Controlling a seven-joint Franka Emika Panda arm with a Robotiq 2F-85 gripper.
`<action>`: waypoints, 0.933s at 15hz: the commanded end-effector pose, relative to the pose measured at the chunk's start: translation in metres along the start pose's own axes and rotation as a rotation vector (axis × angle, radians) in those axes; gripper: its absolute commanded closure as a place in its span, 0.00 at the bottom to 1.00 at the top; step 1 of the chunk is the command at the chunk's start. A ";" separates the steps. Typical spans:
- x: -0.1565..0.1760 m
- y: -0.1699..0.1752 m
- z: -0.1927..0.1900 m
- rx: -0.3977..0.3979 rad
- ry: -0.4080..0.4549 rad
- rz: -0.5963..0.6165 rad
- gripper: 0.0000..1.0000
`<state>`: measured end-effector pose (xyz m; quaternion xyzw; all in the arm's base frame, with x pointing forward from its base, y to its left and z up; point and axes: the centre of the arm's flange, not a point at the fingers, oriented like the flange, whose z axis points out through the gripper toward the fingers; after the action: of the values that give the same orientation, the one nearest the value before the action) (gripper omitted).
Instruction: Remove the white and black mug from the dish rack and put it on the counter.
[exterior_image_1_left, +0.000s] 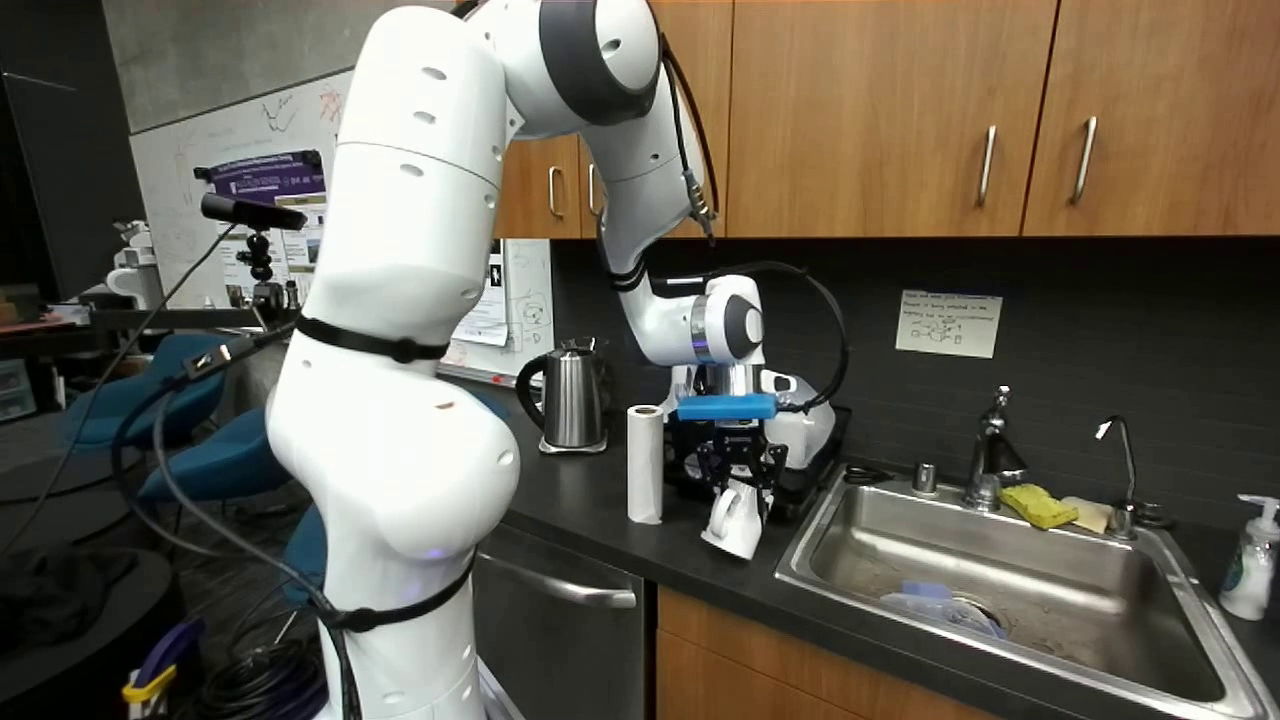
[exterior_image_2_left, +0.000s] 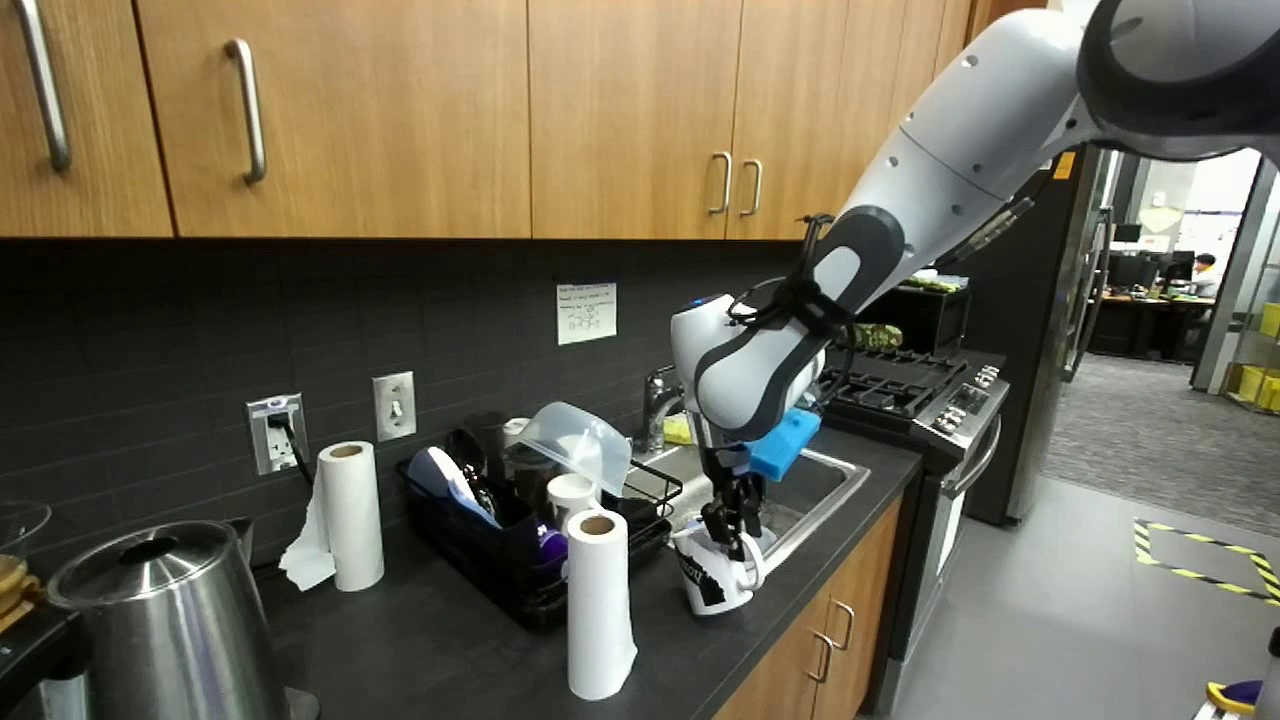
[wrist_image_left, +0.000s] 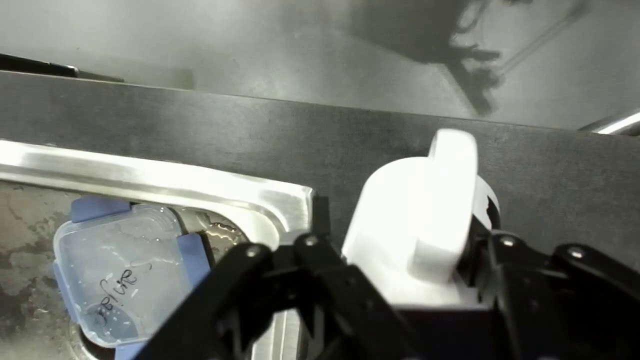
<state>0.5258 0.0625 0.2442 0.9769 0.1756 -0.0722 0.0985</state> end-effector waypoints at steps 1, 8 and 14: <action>-0.003 0.005 -0.013 -0.029 0.020 0.020 0.12; -0.003 0.013 -0.023 -0.062 0.034 0.046 0.00; -0.006 0.016 -0.032 -0.071 0.035 0.057 0.00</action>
<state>0.5357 0.0540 0.2661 0.9788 0.1567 -0.0464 0.1231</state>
